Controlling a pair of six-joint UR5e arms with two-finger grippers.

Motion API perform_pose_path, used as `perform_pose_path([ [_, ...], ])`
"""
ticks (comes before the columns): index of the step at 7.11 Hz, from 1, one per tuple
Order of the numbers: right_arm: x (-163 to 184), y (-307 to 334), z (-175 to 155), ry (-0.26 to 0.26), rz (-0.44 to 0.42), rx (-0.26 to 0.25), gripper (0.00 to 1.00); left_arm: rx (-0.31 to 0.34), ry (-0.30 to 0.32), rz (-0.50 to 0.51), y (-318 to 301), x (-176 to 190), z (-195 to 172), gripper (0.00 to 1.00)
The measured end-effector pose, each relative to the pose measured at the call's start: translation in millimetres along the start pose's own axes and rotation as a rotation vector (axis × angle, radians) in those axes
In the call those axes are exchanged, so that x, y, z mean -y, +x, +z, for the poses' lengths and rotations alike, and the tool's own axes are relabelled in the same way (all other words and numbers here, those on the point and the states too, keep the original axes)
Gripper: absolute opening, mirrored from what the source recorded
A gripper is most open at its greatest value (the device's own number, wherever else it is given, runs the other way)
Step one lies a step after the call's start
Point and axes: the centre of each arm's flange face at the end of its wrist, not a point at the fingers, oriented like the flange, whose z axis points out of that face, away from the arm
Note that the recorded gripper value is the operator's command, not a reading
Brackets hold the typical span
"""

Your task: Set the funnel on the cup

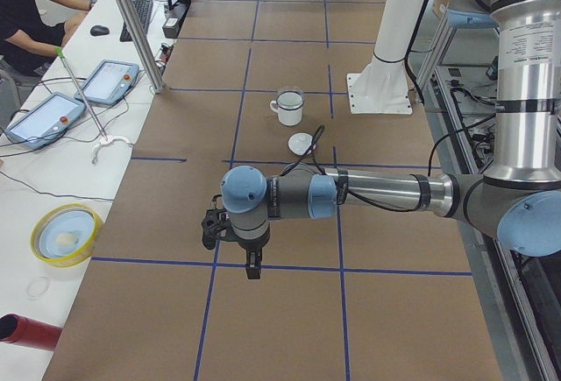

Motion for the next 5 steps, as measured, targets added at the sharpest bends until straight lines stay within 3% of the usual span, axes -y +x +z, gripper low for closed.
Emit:
perform_pose_path([
  [5, 0.0, 0.1, 0.1, 0.0, 0.0, 0.0, 1.0, -0.003, 0.006, -0.012, -6.4, 10.3, -1.3, 1.0],
])
